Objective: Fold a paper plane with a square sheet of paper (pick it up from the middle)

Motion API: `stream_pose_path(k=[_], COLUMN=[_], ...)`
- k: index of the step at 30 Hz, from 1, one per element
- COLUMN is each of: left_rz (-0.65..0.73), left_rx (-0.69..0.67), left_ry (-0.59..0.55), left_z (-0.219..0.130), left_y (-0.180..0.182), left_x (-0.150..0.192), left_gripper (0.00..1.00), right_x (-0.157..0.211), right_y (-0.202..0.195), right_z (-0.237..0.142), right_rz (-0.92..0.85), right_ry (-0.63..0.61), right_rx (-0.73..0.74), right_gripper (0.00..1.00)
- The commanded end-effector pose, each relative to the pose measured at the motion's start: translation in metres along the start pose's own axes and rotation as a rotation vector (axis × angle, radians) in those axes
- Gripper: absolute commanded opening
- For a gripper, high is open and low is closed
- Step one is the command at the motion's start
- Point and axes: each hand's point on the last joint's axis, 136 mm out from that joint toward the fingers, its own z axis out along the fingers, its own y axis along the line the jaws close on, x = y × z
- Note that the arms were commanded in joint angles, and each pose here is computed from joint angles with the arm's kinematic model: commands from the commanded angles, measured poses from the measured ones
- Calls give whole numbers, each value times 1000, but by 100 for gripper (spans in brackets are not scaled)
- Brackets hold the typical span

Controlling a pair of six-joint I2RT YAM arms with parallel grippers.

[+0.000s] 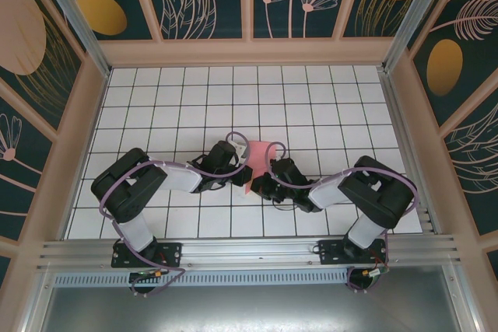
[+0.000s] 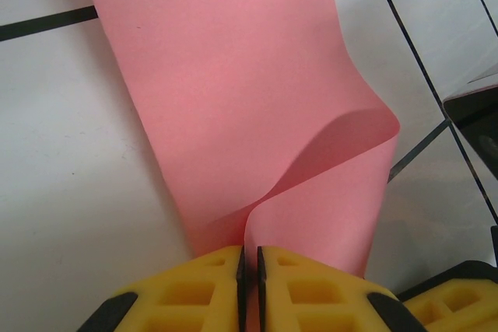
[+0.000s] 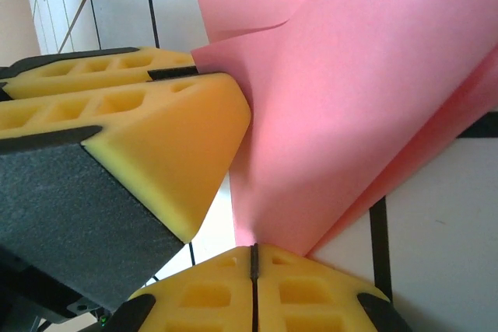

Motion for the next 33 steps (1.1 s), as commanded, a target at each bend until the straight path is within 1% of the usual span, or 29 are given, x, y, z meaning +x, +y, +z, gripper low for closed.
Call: stream_pose_path(k=[1, 6, 11, 18, 28, 33], left_rz=[5, 9, 11, 11, 15, 18], left_rx=[-48, -49, -47, -46, -45, -51], left_ry=[84, 85, 84, 89, 94, 94], left_z=[10, 10, 10, 10, 10, 9], left_y=[13, 13, 13, 13, 12, 13], left_x=[24, 23, 23, 24, 24, 24], left_gripper=[16, 16, 15, 15, 15, 15], right_x=[-2, -14, -27, -39, -40, -36], right_y=[1, 23, 15, 16, -6, -25], right_z=[2, -11, -21, -22, -11, -10], right_rz=[-7, -56, -41, -38, -14, 15], right_ry=[2, -40, -75, -88, -74, -66], right_rx=[-4, -31, -27, -51, 13, 87], right_gripper=[9, 10, 10, 10, 10, 10])
